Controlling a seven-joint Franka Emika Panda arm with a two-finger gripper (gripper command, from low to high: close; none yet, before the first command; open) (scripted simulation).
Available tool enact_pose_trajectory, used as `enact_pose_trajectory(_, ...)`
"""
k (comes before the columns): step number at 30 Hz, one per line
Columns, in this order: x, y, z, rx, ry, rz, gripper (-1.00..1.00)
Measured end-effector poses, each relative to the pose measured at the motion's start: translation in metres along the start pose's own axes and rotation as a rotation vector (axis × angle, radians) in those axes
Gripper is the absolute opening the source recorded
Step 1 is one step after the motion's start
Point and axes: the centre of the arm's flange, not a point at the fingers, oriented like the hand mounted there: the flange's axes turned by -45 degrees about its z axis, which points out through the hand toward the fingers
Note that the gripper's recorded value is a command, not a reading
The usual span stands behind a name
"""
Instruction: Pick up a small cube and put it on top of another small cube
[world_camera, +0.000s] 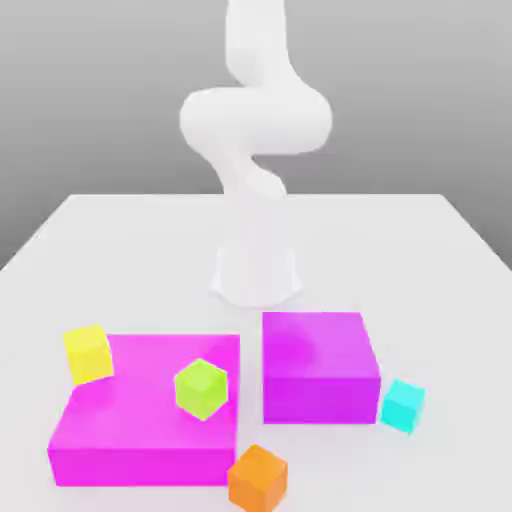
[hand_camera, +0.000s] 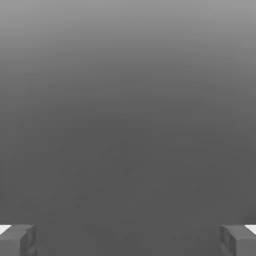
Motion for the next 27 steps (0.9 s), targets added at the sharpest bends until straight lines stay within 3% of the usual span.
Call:
enact_pose_trajectory(6,-0.041,-0.055,0.136,0.147,-0.192,-0.198,0.0)
enact_pose_trajectory(13,-0.138,-0.129,0.255,0.26,-0.402,-0.447,0.0)
enact_pose_trajectory(22,-0.307,-0.187,0.338,0.314,-0.648,-0.817,0.0)
enact_pose_trajectory(27,-0.351,-0.186,0.375,0.31,-0.672,-0.859,0.0)
